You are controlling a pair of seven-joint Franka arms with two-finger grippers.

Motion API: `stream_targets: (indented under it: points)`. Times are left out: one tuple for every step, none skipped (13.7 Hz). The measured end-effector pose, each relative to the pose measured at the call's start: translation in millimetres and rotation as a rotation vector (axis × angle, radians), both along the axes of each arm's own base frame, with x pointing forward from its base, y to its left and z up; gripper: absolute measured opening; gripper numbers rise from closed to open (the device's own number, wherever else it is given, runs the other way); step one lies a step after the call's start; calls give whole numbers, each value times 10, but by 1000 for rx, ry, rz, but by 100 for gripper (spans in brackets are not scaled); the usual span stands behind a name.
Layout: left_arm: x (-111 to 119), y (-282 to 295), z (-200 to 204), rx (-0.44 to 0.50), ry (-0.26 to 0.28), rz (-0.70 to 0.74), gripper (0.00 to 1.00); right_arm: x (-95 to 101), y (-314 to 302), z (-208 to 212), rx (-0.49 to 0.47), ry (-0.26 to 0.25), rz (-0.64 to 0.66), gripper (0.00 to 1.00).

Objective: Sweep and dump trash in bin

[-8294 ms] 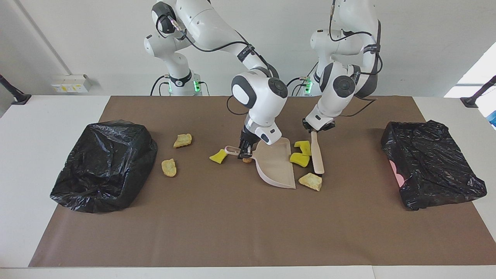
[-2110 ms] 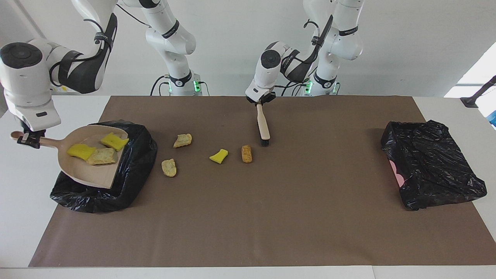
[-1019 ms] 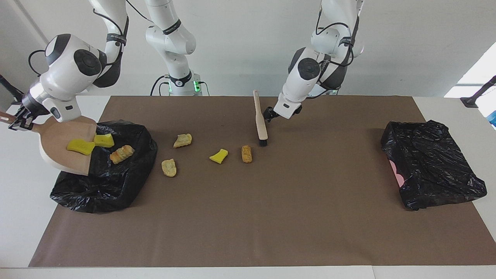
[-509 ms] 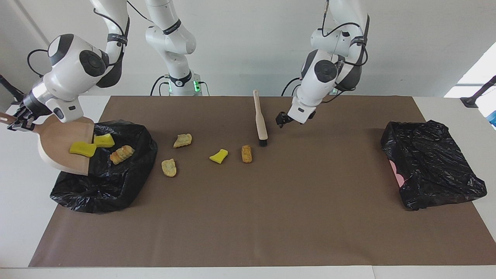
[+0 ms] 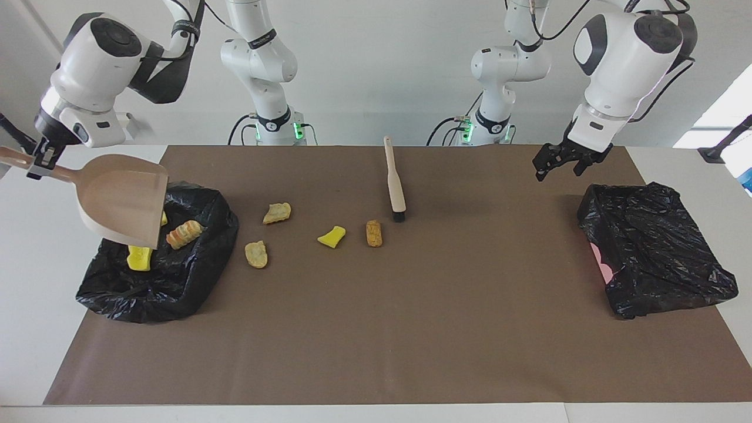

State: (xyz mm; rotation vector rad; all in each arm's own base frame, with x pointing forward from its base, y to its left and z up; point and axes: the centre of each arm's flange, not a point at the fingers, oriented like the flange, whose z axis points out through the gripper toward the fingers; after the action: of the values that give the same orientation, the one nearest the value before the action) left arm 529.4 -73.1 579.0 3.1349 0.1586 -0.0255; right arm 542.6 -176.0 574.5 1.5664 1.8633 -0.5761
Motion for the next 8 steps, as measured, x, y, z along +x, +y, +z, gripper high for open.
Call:
stream_targets:
  points:
    - [3, -3, 159, 0, -19, -1, 100, -9, 35, -43, 65, -3, -25, 32]
    - [4, -5, 316, -2, -39, -3, 100, -1, 120, -84, 134, -7, -41, 32]
    - [7, -4, 443, -3, -61, -11, 100, 10, 235, -121, 196, -9, -59, 32]
    - [11, 5, 509, -2, -73, -24, 100, 16, 349, -157, 246, -16, -91, 32]
    - [16, 30, 533, -2, -79, -35, 100, 21, 488, -195, 294, -27, -137, 32]
    - [23, 66, 530, -2, -78, -40, 100, 21, 658, -239, 336, -35, -194, 32]
    - [31, 105, 520, -1, -75, -46, 100, 19, 852, -285, 364, -45, -257, 32]
    - [38, 152, 508, 0, -70, -56, 100, 18, 1046, -331, 383, -59, -315, 32]
